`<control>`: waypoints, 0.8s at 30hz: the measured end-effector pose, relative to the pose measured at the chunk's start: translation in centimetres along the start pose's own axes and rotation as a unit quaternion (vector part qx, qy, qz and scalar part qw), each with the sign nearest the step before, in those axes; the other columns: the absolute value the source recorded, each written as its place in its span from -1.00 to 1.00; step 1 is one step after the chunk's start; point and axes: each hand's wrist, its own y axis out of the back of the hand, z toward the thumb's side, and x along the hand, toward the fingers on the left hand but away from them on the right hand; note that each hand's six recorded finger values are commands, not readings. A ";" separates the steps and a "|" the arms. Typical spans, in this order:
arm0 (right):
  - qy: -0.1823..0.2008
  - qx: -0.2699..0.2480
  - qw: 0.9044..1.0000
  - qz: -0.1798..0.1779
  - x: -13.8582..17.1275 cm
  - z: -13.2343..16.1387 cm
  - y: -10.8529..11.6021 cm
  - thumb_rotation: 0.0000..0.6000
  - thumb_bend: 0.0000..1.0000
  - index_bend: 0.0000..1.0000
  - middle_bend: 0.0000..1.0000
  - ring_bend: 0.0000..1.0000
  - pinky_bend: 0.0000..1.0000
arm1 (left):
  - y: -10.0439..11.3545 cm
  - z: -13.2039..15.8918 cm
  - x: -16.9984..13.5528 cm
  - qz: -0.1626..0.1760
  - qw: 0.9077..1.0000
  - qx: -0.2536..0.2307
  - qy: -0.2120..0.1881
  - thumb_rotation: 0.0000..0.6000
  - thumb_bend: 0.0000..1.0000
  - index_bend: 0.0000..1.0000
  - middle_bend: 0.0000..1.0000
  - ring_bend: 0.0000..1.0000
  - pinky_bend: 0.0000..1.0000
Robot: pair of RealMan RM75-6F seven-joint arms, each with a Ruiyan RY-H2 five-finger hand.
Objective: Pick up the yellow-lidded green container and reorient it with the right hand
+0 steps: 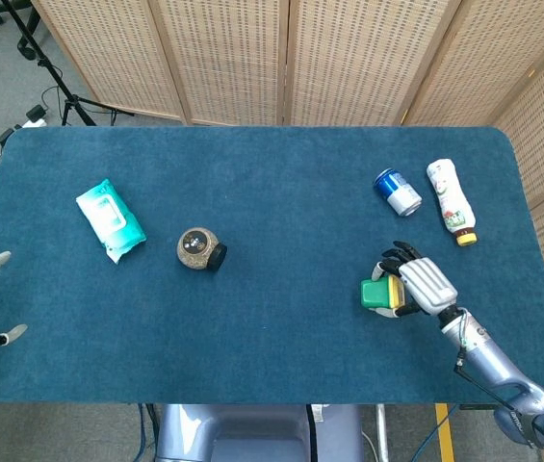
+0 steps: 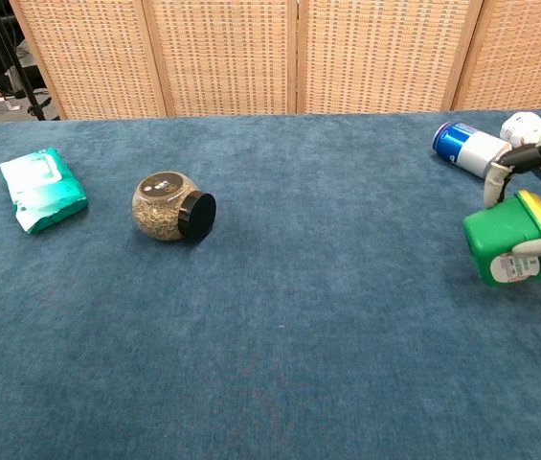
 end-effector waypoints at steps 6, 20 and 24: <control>-0.001 0.003 1.000 0.017 0.7 -1.3 -1.4 1.00 -0.19 -0.43 -0.79 -0.95 -0.84 | 0.2 0.0 -0.1 0.005 1.000 -0.002 0.001 1.00 -1.00 -1.00 -1.00 -1.00 -1.00; -0.011 0.048 0.998 0.034 3.6 -0.7 1.8 1.00 -0.74 -1.00 -1.00 -1.00 -1.00 | 0.5 -0.1 -0.3 0.008 1.000 -0.005 0.000 1.00 -1.00 -1.00 -1.00 -1.00 -1.00; -0.018 0.076 0.996 0.046 3.8 1.2 2.6 1.00 -1.00 -1.00 -1.00 -1.00 -1.00 | 0.6 -0.2 -0.3 0.008 1.000 -0.007 -0.001 1.00 -1.00 -1.00 -1.00 -1.00 -1.00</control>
